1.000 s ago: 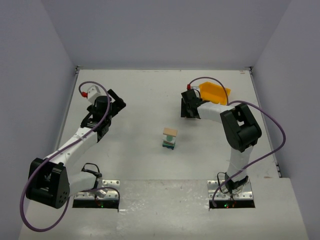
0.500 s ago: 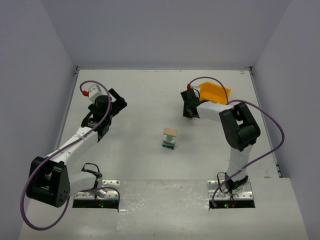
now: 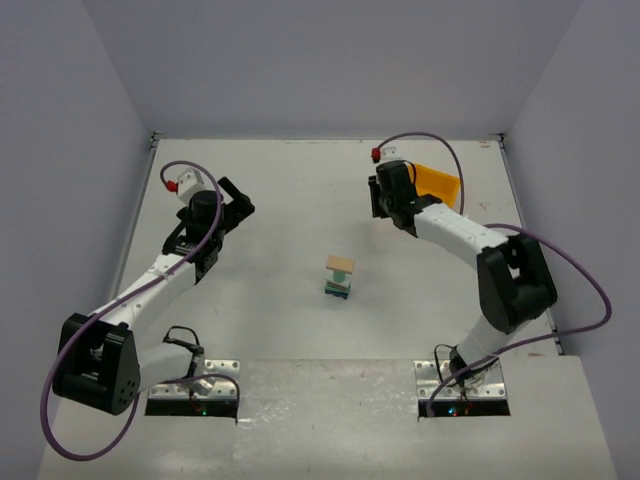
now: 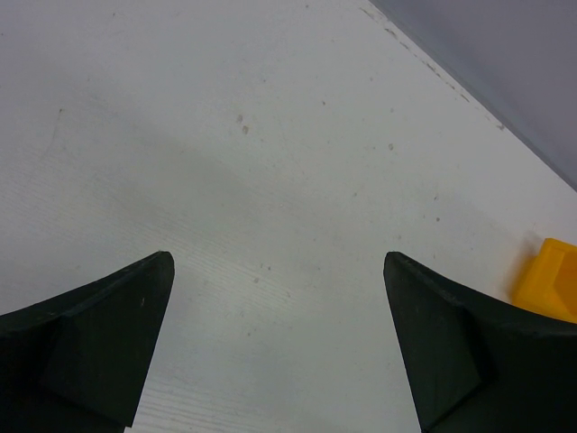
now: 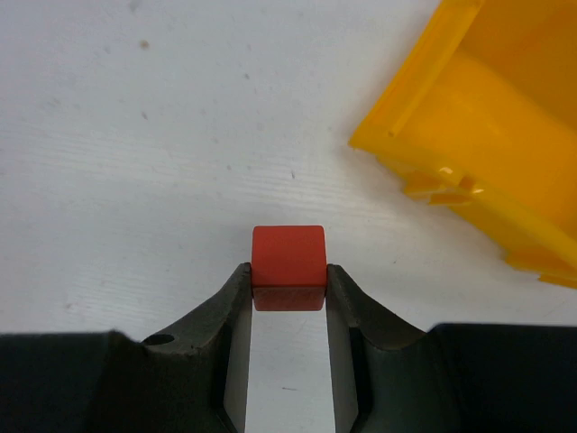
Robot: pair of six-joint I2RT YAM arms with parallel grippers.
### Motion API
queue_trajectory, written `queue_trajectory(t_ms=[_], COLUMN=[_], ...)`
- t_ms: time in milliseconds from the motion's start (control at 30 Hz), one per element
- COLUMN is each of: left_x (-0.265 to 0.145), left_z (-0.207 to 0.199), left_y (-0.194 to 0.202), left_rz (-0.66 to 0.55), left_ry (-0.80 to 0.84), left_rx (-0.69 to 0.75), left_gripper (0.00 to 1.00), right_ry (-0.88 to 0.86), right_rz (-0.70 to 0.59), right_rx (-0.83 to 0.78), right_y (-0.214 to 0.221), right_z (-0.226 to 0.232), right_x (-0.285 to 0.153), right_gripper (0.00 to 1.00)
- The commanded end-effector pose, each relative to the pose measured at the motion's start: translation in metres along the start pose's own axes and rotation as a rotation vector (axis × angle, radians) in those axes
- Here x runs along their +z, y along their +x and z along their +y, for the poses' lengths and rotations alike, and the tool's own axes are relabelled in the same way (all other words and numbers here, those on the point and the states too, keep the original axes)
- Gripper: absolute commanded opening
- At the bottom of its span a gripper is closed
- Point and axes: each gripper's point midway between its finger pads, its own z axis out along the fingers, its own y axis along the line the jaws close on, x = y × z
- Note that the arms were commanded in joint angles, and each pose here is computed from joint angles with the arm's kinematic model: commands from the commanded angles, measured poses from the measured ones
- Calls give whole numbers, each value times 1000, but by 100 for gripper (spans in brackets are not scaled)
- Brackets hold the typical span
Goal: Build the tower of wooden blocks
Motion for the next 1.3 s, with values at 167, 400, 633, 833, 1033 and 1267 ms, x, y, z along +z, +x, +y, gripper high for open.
queue_trajectory(t_ms=[167,400,633,833,1033,1267], left_x=[-5,-8,-7,-7,-6,-6], left_z=[-10,-11,-11,-13,-13,-13], left_y=[-14,-16,-15,-14,-13,-12], left_rz=[-42,-45,-42,-40,-37,-35], left_ry=[40,46,53,60,60,62], left_rx=[-3,-4,2,4,5,5], left_gripper=[100,100,100,100,100,100], right_ry=[-627,-731,-763,-749,-740,-705], right_rz=[-229,-199,-157,-150,-125,-100], right_rx=[-459,-679,-690,-698,-703,-681], right_y=[-56,-23,-6,2,11,15], right_z=[85,135,149,151,150,145], right_x=[-136,-192,-212,-217,-213,-207], right_gripper=[14,19,20,20,21,24])
